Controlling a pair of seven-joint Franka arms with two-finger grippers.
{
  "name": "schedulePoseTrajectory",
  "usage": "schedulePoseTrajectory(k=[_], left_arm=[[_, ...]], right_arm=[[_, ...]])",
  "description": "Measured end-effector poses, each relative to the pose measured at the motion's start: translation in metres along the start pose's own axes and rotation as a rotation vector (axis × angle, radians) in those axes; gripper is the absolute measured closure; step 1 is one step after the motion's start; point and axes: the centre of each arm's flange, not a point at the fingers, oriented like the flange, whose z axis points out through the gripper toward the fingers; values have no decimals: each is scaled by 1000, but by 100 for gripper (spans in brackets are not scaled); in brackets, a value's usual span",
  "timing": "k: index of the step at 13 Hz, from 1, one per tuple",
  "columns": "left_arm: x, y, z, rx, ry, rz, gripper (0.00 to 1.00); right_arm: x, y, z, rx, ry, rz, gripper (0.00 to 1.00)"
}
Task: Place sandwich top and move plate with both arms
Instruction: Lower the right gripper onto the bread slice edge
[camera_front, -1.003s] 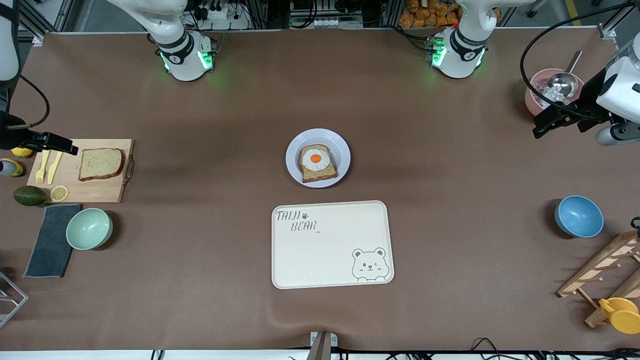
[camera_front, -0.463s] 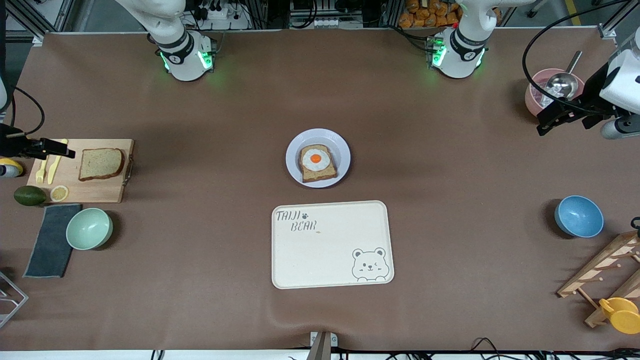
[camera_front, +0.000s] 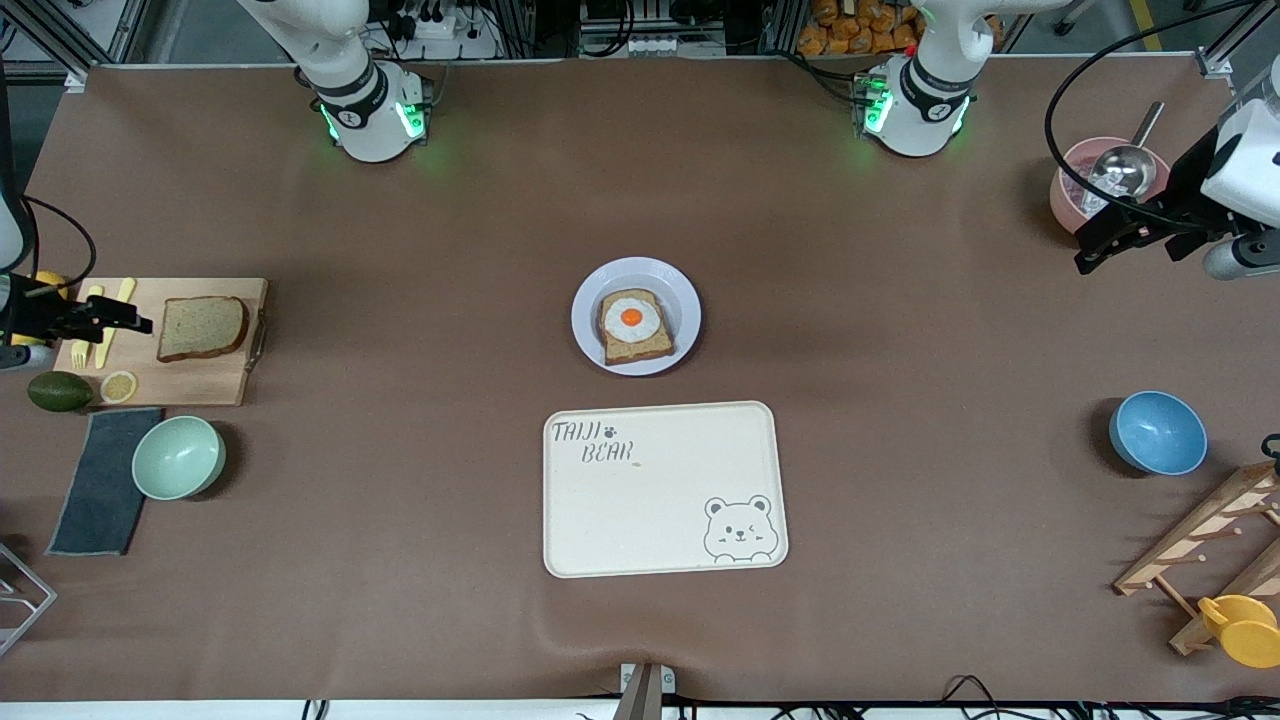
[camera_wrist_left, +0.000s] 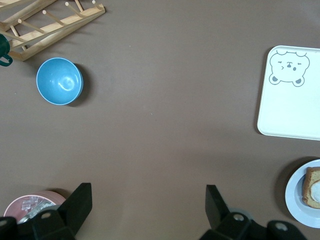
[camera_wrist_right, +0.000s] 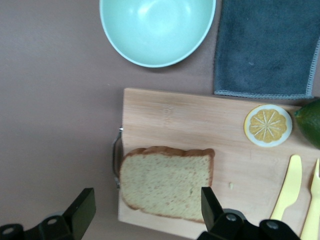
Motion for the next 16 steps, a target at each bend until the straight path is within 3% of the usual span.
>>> schedulePoseTrajectory(k=[1, 2, 4, 16], left_arm=[[0, 0, 0, 0, 0, 0, 0], [0, 0, 0, 0, -1, 0, 0], [0, 0, 1, 1, -2, 0, 0], [1, 2, 4, 0, 2, 2, 0]], right_arm=[[-2, 7, 9, 19, 6, -16, 15], [-4, 14, 17, 42, 13, -33, 15], [-6, 26, 32, 78, 22, -50, 25], [-35, 87, 99, 166, -18, 8, 28]])
